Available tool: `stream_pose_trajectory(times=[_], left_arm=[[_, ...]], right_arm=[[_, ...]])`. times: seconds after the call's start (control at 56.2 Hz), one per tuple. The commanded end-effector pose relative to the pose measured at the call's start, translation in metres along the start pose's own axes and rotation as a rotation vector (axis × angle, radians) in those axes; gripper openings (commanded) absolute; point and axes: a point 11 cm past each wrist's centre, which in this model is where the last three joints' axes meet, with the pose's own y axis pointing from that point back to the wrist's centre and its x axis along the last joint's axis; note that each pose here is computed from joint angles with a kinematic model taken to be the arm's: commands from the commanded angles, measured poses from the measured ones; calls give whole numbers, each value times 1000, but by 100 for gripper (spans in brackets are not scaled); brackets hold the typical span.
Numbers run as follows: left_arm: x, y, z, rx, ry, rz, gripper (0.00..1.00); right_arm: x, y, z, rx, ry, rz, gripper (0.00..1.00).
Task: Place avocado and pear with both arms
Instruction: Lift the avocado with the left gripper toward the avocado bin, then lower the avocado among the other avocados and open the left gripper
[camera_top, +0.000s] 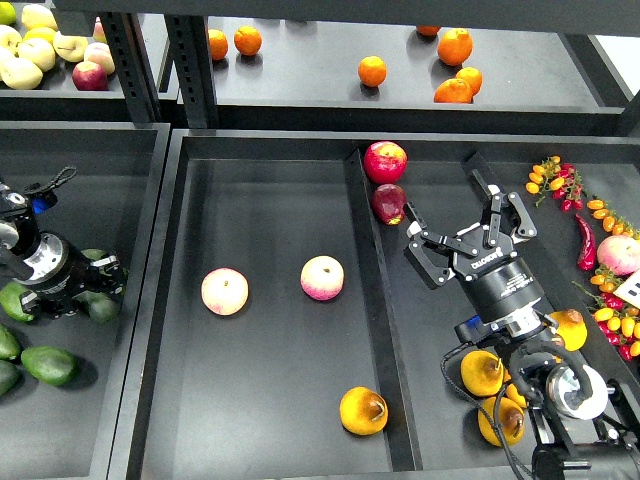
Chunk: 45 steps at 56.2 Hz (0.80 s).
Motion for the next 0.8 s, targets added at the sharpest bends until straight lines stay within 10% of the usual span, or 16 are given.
stream_pose_trajectory(times=[0.0, 0.783], left_arm=[[-2, -5, -7, 16, 3, -5, 36], [8, -13, -50, 86, 56, 24, 36]], right_arm=[[-2, 0, -2, 4, 3, -6, 100], [-5, 0, -4, 12, 13, -29, 100]])
